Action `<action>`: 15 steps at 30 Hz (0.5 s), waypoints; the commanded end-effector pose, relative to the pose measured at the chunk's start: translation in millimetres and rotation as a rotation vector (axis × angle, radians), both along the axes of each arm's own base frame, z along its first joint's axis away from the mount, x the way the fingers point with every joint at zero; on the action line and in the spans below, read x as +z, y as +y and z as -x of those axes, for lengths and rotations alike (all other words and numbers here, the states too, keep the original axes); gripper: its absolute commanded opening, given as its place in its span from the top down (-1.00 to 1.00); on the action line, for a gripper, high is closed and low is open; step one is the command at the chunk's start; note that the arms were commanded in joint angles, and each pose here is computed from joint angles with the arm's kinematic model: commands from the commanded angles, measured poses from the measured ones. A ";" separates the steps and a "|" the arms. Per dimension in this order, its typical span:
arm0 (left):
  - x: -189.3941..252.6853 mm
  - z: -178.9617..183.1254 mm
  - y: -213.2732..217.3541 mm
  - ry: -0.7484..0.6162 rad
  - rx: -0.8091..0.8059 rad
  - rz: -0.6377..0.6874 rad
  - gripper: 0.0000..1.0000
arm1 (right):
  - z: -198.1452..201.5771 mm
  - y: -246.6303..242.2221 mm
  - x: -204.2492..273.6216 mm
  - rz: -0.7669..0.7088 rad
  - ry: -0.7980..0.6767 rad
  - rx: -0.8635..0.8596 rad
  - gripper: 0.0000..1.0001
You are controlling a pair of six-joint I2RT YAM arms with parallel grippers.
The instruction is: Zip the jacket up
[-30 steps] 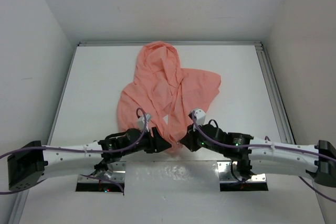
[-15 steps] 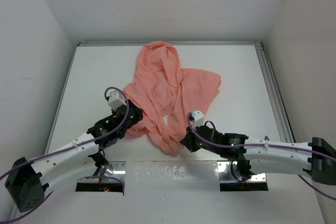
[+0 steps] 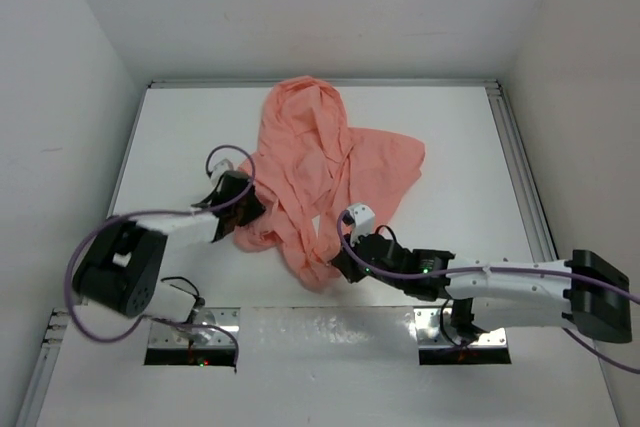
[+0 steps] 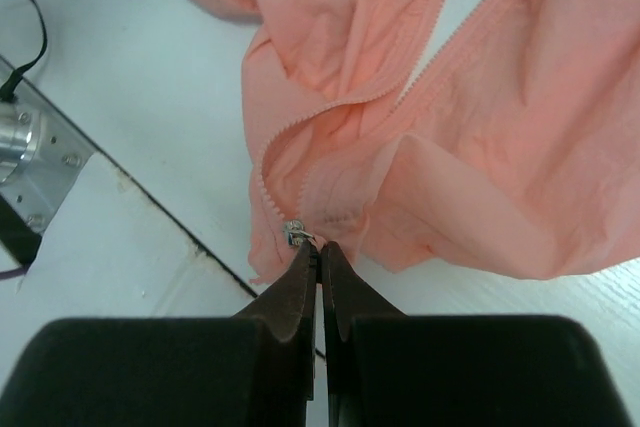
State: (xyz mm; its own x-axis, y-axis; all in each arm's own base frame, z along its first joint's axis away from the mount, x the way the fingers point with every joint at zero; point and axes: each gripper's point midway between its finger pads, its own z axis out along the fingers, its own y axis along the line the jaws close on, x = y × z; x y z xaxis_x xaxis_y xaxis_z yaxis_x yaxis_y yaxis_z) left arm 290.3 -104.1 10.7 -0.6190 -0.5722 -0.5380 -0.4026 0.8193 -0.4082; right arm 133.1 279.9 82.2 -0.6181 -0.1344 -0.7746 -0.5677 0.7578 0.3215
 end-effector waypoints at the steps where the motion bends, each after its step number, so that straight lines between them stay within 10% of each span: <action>1: 33.3 -80.1 -36.2 -0.159 -0.066 0.063 0.36 | -17.4 25.7 25.8 -0.068 -0.061 -0.031 1.00; 9: 94.3 -214.0 -126.5 -0.300 -0.219 0.081 0.29 | -67.9 33.7 47.1 -0.052 -0.191 -0.263 1.00; 15: 122.7 -161.4 -98.9 -0.354 -0.167 0.044 -0.23 | -83.8 30.8 40.6 -0.004 -0.208 -0.340 1.00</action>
State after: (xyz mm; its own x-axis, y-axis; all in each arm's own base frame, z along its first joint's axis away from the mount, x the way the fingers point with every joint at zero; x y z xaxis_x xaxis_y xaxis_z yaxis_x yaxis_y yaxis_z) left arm 488.8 -223.8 112.8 -0.5303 -0.5003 -0.6845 -0.0916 0.8364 -0.5404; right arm 198.9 308.7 104.8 -0.5079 -0.0226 -0.8611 -0.4038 0.8892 0.2148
